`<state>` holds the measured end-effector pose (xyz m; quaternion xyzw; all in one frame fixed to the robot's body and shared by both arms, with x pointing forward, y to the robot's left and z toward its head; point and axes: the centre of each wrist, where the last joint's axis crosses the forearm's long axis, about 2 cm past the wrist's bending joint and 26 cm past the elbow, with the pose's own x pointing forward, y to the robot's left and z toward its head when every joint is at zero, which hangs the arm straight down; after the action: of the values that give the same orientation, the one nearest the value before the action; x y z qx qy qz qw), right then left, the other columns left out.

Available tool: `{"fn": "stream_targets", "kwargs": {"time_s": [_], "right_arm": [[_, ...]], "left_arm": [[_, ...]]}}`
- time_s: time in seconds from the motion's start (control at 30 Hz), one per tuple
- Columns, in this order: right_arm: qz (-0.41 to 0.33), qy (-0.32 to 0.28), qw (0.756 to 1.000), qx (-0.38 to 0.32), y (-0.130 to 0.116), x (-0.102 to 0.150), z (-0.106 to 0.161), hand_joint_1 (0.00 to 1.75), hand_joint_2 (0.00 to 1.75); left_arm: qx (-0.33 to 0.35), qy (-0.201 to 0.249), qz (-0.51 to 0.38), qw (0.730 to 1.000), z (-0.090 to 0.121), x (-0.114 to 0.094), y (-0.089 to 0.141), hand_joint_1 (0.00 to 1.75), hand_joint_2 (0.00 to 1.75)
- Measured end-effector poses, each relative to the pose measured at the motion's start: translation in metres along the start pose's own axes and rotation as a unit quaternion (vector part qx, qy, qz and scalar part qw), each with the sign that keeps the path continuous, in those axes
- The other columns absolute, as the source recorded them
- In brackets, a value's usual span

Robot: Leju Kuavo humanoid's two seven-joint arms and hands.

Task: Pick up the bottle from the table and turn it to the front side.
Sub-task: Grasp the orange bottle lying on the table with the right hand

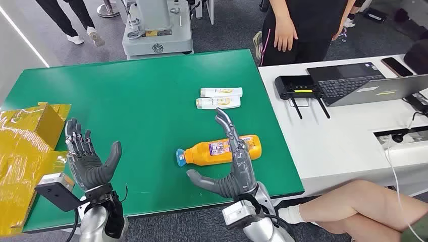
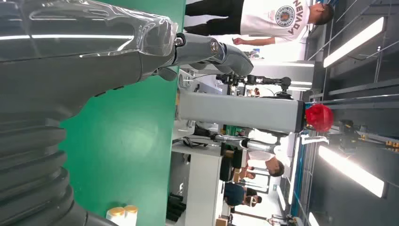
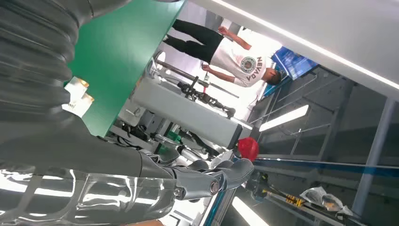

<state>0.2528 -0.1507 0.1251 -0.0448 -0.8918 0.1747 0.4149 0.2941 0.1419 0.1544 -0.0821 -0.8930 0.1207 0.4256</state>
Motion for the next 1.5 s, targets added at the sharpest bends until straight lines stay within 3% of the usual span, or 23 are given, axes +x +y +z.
{"fn": "stream_targets", "kwargs": {"time_s": [0.23,0.53,0.67,0.87,1.13,1.37,1.5], "right_arm": [[0.053,-0.006,0.997,0.056,-0.022,-0.012,-0.011,0.0,1.75],[0.155,0.036,0.967,0.198,-0.103,-0.049,-0.048,0.0,1.75],[0.192,0.055,0.947,0.251,-0.138,-0.061,-0.081,0.0,1.75],[0.21,0.086,0.921,0.316,-0.173,-0.062,-0.153,0.0,1.75],[0.234,0.169,0.863,0.415,-0.189,-0.058,-0.205,0.0,1.75],[0.273,0.236,0.792,0.493,-0.19,-0.048,-0.233,0.0,1.75],[0.292,0.266,0.767,0.506,-0.19,-0.044,-0.241,0.0,1.75]], "left_arm": [[0.002,0.003,0.004,1.0,0.003,0.0,0.001,0.0,1.75],[-0.002,0.009,0.012,1.0,0.011,0.001,0.007,0.0,1.75],[-0.003,0.007,0.015,1.0,0.011,0.002,0.01,0.0,1.75],[-0.006,0.005,0.016,1.0,0.01,0.002,0.016,0.0,1.75],[-0.001,0.002,0.013,1.0,0.009,0.003,0.022,0.0,1.75],[0.01,0.002,0.01,1.0,0.009,0.003,0.026,0.0,1.75],[0.016,0.001,0.008,1.0,0.008,0.003,0.028,0.0,1.75]]}}
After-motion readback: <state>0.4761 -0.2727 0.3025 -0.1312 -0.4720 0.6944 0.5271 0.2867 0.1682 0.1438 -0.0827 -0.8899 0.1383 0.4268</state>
